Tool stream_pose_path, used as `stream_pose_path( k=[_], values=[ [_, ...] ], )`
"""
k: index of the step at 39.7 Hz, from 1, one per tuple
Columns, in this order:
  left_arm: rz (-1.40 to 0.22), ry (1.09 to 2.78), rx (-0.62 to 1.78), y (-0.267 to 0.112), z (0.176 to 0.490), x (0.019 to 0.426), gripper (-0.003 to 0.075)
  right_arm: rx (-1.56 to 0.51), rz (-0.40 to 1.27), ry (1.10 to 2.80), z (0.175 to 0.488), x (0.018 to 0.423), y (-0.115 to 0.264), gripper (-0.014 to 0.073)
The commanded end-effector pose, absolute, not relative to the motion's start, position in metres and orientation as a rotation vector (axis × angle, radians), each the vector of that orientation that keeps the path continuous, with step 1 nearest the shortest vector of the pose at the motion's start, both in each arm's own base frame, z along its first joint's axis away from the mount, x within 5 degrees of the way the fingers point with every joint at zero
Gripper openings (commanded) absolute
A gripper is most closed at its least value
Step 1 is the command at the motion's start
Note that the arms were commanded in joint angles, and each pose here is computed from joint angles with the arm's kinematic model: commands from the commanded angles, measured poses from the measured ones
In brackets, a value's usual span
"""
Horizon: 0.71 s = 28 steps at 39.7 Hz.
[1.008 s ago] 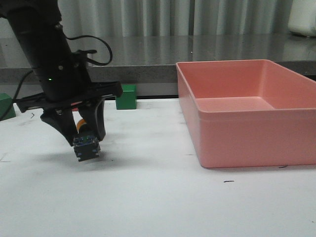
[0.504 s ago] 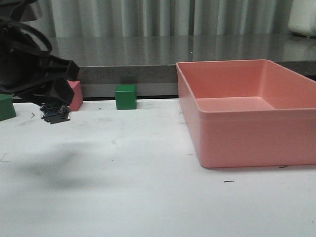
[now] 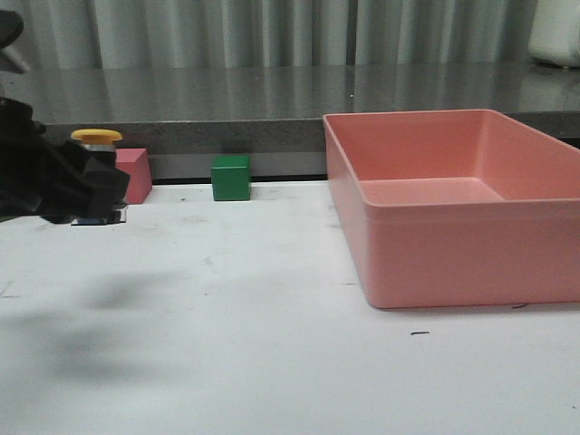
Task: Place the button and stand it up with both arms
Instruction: 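Lift the button with the left gripper and rotate it cap-up, then lower the button upright onto the table and open the left gripper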
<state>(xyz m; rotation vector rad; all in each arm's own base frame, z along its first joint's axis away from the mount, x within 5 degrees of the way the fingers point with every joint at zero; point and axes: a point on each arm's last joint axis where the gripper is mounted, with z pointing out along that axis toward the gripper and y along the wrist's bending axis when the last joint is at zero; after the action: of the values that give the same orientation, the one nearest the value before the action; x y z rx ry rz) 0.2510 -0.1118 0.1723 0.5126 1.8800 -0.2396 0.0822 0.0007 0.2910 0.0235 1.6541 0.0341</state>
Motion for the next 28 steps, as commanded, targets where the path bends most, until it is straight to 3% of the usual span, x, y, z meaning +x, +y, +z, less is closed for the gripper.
stream_pose_path(
  k=[1,14,28],
  values=[
    [-0.199,1.701,0.441,-0.106,0.181,0.253,0.0218,0.009,0.013,1.552,0.306,0.082,0.0,-0.007],
    [-0.199,1.565,0.403,-0.101,0.142,0.243,0.0218,0.009,0.013,1.552,0.306,0.082,0.0,-0.007],
    [-0.175,1.639,0.441,-0.102,0.118,0.244,0.0218,0.009,0.013,1.553,0.306,0.082,0.0,-0.007]
  ],
)
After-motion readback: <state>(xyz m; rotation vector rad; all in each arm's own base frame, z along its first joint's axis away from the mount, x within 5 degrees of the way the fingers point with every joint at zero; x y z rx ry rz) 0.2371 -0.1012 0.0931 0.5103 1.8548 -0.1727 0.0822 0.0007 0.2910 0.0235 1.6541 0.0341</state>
